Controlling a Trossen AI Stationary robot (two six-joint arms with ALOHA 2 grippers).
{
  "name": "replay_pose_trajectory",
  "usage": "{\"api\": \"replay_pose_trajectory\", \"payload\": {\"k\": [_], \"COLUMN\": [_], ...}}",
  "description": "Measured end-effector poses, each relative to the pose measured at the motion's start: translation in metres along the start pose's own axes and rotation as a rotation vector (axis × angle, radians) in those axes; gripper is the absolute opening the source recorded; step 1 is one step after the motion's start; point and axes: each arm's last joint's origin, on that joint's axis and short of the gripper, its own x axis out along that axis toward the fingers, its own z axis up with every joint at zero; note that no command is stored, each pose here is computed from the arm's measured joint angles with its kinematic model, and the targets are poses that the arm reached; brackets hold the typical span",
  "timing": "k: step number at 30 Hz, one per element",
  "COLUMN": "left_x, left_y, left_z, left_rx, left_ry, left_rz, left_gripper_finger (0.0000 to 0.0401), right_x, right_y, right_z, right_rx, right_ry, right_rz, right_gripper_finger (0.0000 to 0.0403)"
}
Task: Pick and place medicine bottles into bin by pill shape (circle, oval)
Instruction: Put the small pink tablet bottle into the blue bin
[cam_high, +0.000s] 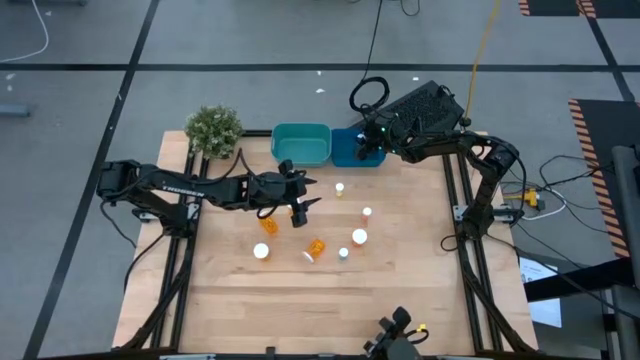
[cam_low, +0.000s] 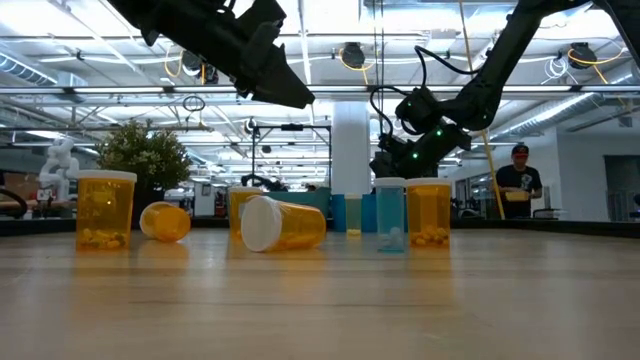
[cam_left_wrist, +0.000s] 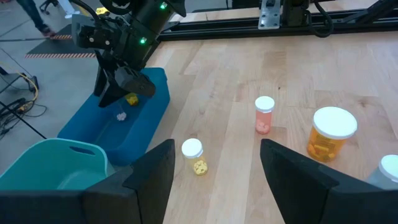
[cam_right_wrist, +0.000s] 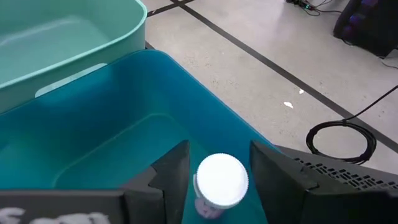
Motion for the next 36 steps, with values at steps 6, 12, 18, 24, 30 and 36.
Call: {"api": "replay_pose_trajectory", "payload": {"k": [6, 12, 18, 24, 30, 36], "left_x": [0.000, 0.000, 0.000, -0.001, -0.003, -0.005], "left_y": [0.000, 0.000, 0.000, -0.004, -0.011, -0.017], "left_z": [0.000, 0.000, 0.000, 0.000, 0.001, 0.001], "left_rx": [0.000, -0.001, -0.001, -0.002, -0.004, -0.009], "left_ry": [0.000, 0.000, 0.000, -0.002, -0.006, -0.009], "left_rz": [0.000, 0.000, -0.001, -0.011, -0.024, -0.035], "left_gripper_finger": [0.0241, 0.0241, 0.0241, 0.0241, 0.0241, 0.0241], "right_x": [-0.005, -0.026, -0.066, -0.115, -0.152, -0.174], "right_y": [-0.001, 0.004, 0.017, 0.049, 0.085, 0.116], "right_z": [0.006, 0.023, 0.044, 0.051, 0.043, 0.033], "right_rx": [0.012, 0.030, -0.003, -0.089, -0.162, -0.198], "right_ry": [-0.020, -0.054, -0.062, -0.008, 0.078, 0.131], "right_rz": [-0.019, -0.005, 0.036, 0.165, 0.293, 0.402], "right_gripper_finger": [0.0210, 0.0249, 0.0257, 0.0247, 0.0237, 0.0228]}}
